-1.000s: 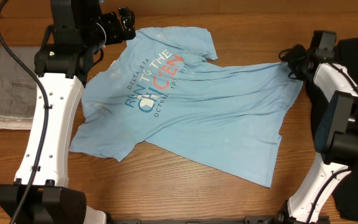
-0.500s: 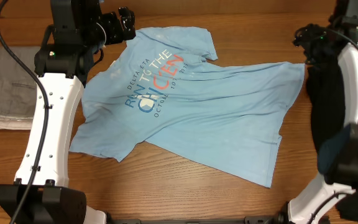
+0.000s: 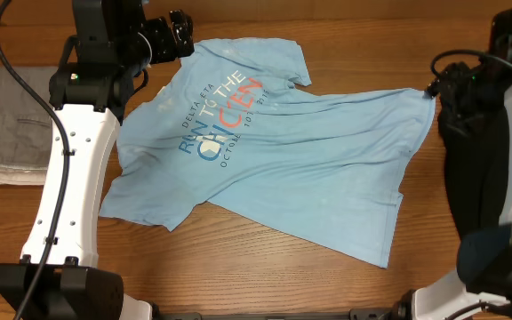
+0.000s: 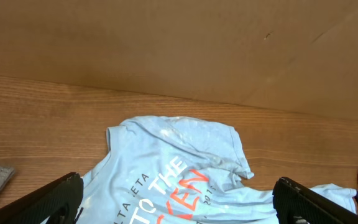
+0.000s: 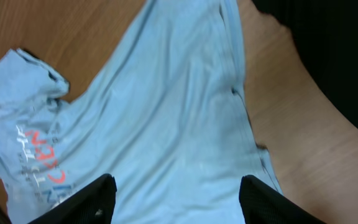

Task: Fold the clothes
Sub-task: 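Release the hem and move the right gripper to the lower right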

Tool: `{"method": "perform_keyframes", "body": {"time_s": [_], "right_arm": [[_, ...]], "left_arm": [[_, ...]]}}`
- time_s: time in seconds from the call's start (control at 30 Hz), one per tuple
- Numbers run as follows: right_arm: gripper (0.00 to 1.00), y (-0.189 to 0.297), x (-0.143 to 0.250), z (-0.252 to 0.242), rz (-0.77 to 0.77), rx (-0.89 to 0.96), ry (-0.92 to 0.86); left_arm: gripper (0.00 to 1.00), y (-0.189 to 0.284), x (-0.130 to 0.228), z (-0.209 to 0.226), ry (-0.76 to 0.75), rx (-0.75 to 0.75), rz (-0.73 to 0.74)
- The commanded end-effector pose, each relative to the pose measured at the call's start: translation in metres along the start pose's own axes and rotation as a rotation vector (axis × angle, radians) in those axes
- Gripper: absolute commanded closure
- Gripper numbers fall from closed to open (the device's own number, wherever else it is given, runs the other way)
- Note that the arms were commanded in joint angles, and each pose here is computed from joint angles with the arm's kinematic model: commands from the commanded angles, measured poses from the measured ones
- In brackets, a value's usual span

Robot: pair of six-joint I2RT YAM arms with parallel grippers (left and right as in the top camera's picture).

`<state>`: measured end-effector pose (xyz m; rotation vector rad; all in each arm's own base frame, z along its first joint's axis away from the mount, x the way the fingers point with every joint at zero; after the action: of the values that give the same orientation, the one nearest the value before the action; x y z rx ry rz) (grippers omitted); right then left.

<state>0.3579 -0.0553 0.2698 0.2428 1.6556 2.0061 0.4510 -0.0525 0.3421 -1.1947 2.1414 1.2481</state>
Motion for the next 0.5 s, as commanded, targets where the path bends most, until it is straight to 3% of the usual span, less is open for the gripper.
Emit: {"method": "perform_keyframes", "body": {"time_s": [0.0, 0.23, 0.37, 0.47], "right_arm": [[0.32, 0.041, 0.016, 0.000, -0.071, -0.013, 0.037], [0.32, 0.077, 0.062, -0.005, -0.029, -0.003, 0.062], [0.39, 0.082, 0.087, 0.002, -0.017, -0.028, 0.116], [0.49, 0.074, 0.107, 0.005, 0.025, -0.025, 0.126]], "left_arm": [[0.00, -0.004, 0.004, -0.001, 0.008, 0.003, 0.014], [0.00, -0.004, 0.004, -0.001, 0.009, 0.003, 0.014], [0.00, -0.004, 0.004, -0.001, 0.009, 0.003, 0.014], [0.00, -0.004, 0.004, -0.001, 0.008, 0.003, 0.014]]}}
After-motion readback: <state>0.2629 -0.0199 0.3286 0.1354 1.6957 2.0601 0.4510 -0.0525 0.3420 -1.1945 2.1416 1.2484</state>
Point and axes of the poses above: each gripper's point midway between its finger pads, its own y axis back along the fingers, its own z axis along the line the jaws close on, x = y × z, the point moved 5 cm from there along y, back along the fingers, and after that the axes turned 15 degrees about y, right-handed, at the moved point
